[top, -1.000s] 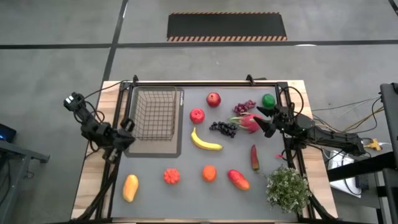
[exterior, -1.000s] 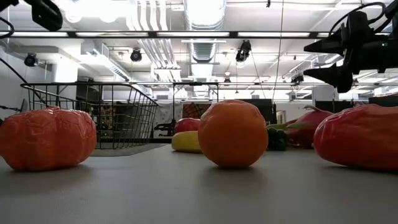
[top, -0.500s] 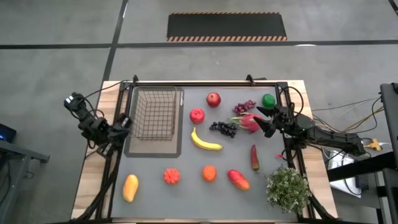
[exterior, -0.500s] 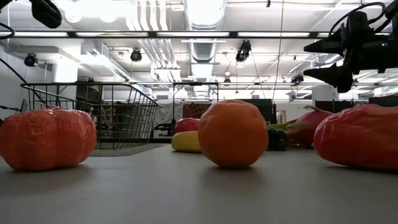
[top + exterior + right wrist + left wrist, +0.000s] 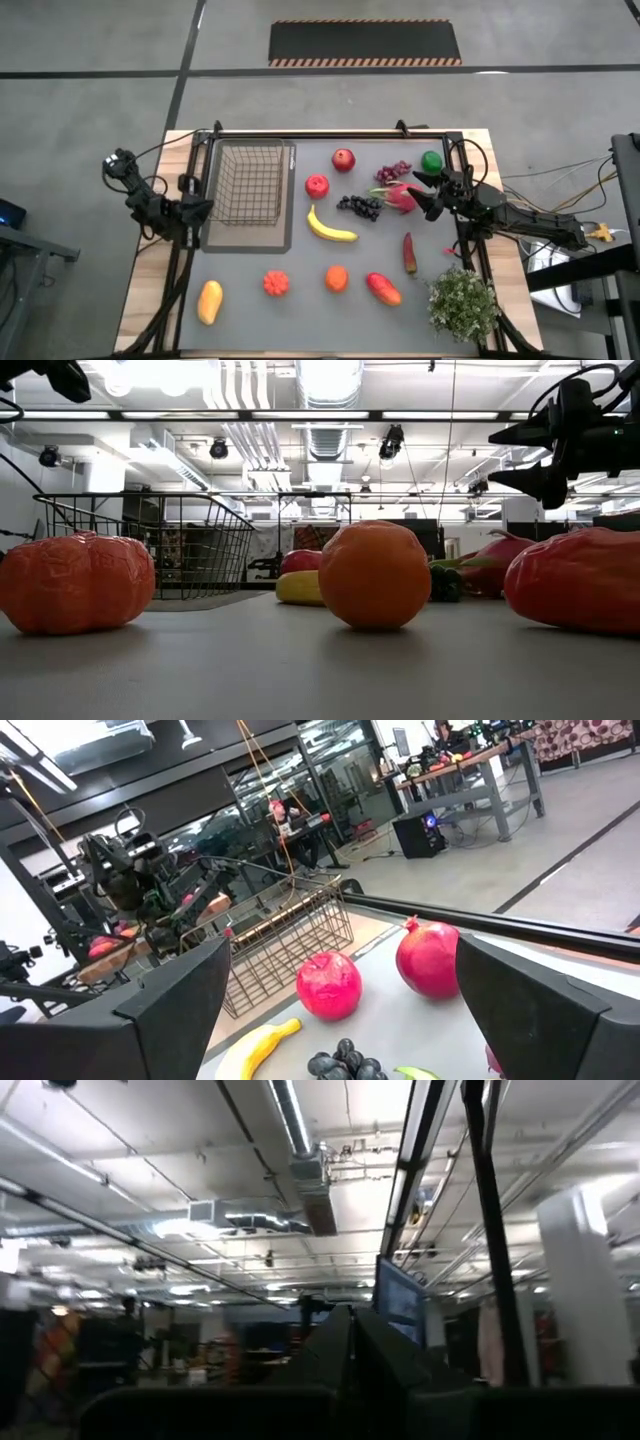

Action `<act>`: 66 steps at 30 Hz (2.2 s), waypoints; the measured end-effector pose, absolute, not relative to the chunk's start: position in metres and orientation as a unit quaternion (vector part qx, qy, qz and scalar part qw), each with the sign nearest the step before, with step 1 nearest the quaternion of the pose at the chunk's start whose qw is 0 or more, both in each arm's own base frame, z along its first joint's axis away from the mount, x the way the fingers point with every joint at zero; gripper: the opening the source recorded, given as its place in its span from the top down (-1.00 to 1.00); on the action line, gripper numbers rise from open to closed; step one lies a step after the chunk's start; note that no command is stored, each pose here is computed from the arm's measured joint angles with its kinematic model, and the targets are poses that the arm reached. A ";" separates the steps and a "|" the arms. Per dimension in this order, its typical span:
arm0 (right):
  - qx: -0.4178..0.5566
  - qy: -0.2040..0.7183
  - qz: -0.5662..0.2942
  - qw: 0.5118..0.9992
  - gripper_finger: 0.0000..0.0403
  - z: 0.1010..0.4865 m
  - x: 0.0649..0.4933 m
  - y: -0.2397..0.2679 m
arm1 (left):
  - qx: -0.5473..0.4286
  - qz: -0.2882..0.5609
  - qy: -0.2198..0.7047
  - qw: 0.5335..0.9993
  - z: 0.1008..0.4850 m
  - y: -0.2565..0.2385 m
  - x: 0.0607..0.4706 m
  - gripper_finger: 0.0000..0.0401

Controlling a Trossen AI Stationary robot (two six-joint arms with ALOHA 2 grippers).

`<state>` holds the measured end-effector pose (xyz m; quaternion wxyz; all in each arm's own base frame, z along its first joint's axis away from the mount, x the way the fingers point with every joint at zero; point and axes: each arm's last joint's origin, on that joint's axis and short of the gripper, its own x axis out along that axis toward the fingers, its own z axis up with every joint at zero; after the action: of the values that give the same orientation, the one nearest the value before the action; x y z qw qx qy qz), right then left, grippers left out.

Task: Build produce basket
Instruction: Put the purple grapes into the gold wire basket

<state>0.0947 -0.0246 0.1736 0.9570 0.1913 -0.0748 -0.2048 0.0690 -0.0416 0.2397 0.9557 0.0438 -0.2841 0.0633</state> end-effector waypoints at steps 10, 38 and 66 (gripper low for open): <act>0.197 -0.114 -0.223 0.948 -0.83 0.180 0.094 -0.026 | 0.217 0.122 -0.273 0.929 0.241 -0.040 0.068 1.00; 0.080 -0.021 -0.203 0.976 -0.63 0.199 0.144 -0.033 | 0.239 0.129 -0.270 0.924 0.241 -0.040 0.068 1.00; 0.095 0.393 -0.187 0.895 -0.63 0.218 0.228 -0.037 | 0.215 0.153 -0.265 0.928 0.249 -0.036 0.066 1.00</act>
<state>0.2279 -0.0371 0.2181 0.8954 0.0949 0.3928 -0.1868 0.0656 -0.0365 0.2490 0.9276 0.2147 -0.2646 0.1532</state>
